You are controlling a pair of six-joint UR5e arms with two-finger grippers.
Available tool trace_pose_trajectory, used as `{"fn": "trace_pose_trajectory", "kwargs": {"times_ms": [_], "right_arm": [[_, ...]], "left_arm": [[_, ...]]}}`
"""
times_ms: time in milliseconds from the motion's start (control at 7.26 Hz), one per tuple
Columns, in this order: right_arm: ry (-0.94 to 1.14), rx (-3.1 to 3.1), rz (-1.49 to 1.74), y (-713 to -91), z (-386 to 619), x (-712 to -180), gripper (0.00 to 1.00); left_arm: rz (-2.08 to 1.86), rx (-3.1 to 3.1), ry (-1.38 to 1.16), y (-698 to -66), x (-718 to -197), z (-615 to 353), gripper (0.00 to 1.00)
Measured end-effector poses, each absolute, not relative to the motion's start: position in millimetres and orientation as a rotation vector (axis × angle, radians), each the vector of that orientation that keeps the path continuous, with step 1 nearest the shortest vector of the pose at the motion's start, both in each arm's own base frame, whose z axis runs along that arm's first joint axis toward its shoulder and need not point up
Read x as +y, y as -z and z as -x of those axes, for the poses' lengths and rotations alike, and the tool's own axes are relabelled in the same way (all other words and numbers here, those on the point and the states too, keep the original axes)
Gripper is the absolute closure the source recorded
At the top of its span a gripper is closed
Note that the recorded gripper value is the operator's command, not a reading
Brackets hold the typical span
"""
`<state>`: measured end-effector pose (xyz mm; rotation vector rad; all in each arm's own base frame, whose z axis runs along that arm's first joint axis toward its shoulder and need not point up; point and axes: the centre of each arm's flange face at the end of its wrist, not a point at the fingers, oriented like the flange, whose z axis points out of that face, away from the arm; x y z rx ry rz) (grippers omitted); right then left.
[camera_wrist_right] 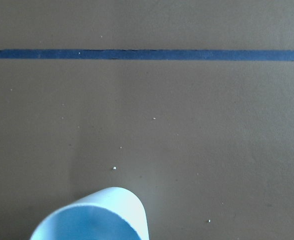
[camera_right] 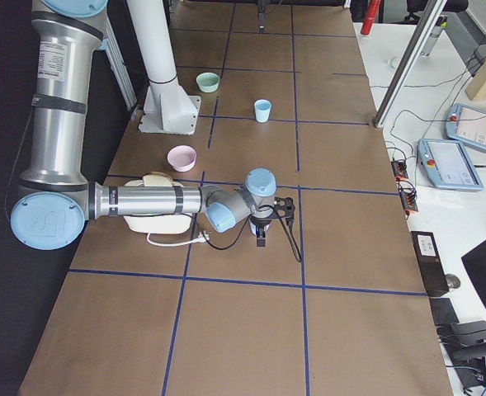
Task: Stack blue cups with both arms
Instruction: 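Grasp the second light blue cup with the right gripper and lift it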
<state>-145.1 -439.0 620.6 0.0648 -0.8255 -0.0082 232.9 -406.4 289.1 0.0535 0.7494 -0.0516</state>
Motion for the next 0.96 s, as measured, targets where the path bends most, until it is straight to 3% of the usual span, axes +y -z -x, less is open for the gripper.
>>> {"fn": "trace_pose_trajectory", "kwargs": {"times_ms": [138, 275, 964], "right_arm": [[0.016, -0.824, -0.059, -621, 150, -437, 0.91], [0.019, -0.825, -0.056, -621, 152, -437, 1.0], [0.027, -0.839, -0.065, -612, 155, -439, 1.0]], "left_arm": [[-0.052, 0.743, 0.049, -294, -403, -228, 0.0], [-0.052, 0.737, 0.049, -298, -402, -223, 0.0], [-0.059, 0.669, -0.023, -343, -405, -187, 0.0]]}}
